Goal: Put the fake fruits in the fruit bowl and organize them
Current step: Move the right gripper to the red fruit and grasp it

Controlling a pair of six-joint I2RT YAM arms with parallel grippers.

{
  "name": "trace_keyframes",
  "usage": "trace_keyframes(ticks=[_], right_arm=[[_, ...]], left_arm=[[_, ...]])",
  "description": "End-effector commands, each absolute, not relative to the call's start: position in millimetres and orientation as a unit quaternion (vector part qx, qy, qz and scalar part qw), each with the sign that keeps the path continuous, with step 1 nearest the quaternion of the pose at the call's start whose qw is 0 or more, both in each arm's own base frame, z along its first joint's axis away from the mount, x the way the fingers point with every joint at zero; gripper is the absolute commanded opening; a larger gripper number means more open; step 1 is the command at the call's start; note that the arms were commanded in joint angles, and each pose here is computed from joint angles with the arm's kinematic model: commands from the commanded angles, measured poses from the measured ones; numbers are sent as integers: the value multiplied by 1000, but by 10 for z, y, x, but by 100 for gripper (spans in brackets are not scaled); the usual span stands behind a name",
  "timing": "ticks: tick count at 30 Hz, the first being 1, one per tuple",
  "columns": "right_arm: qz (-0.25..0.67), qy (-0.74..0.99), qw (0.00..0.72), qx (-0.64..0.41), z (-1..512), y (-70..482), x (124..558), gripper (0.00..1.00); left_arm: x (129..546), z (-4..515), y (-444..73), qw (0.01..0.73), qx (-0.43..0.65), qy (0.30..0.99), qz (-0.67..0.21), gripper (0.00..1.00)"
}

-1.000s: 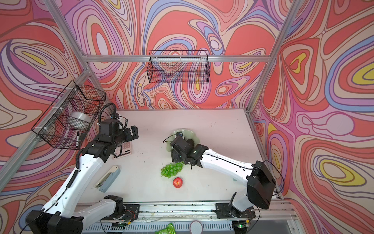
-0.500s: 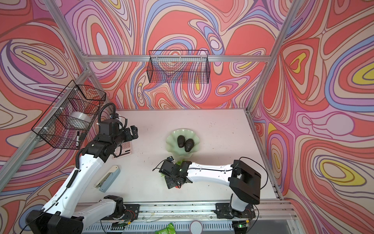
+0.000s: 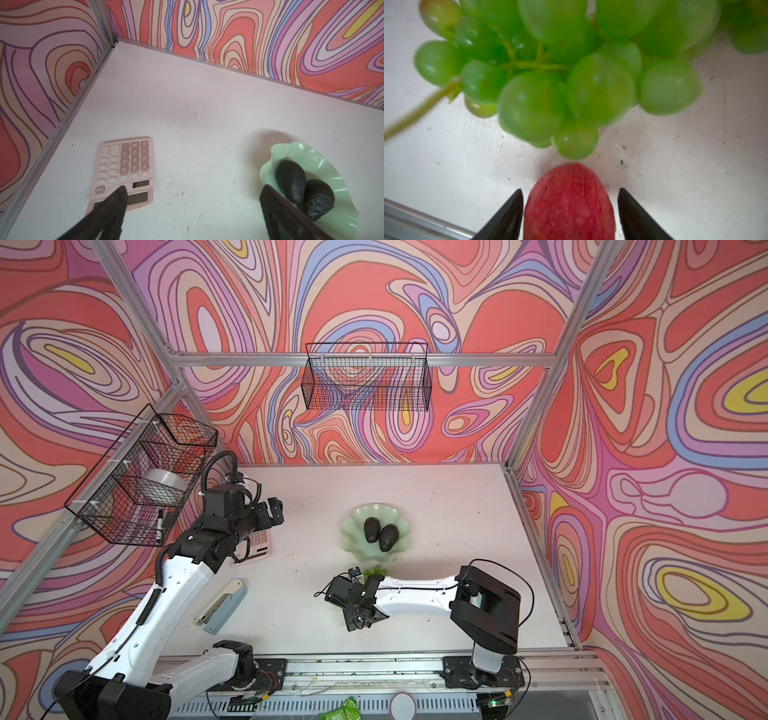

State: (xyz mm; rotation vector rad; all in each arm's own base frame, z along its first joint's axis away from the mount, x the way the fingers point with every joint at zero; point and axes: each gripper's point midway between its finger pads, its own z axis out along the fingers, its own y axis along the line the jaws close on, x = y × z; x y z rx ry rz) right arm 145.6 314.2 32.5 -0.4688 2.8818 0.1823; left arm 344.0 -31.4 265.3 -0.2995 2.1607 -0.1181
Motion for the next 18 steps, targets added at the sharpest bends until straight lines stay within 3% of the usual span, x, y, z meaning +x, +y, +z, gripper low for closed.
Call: trace_keyframes(ticks=[1,7,12,18], right_arm=[[47,982,110,-147,292,3066,1461,70],[30,981,127,-145,407,2989,1514,53],[21,975,167,-143,926,2884,1691,48],[44,964,242,-98,1612,2504,2411,46]], left_arm=[[3396,2647,-257,459,-129,878,-40,100],[3398,2634,-258,457,-129,879,-40,100],[3400,2639,-250,458,-130,878,-38,100],[3407,2629,-268,457,-130,879,-43,100]])
